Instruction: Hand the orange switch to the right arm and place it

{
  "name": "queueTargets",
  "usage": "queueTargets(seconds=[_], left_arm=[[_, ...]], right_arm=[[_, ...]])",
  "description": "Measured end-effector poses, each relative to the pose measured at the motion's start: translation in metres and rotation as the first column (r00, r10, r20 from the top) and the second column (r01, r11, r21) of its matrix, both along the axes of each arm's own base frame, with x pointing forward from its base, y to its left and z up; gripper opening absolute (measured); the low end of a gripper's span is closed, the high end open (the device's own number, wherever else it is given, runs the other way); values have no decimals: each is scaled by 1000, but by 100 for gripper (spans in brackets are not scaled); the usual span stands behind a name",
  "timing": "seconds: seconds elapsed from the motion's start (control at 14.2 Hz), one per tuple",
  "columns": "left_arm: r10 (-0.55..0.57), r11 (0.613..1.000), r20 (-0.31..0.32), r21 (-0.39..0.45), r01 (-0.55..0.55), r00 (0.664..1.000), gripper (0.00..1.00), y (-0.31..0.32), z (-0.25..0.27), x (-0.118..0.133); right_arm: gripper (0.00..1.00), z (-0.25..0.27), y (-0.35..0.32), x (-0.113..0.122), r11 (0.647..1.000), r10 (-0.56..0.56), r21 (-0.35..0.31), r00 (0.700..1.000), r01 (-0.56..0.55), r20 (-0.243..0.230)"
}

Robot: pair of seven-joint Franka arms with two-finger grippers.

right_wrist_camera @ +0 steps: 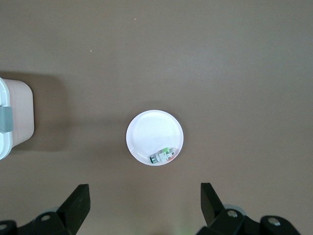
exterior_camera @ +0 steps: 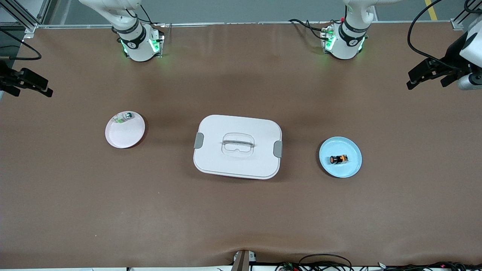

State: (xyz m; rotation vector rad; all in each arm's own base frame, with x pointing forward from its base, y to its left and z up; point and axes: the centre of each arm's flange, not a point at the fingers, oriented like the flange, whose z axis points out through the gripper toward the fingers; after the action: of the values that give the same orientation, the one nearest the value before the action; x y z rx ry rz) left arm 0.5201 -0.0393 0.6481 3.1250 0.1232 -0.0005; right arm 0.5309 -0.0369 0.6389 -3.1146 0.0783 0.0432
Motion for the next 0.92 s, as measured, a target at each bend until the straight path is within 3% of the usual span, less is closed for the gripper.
queueTargets(seconds=[0.92], left_arm=[[-5, 1000, -28, -4, 5, 1000, 100, -1, -3, 19]], right_arm=[[100, 0, 0, 0, 1000, 0, 0, 1000, 0, 0]])
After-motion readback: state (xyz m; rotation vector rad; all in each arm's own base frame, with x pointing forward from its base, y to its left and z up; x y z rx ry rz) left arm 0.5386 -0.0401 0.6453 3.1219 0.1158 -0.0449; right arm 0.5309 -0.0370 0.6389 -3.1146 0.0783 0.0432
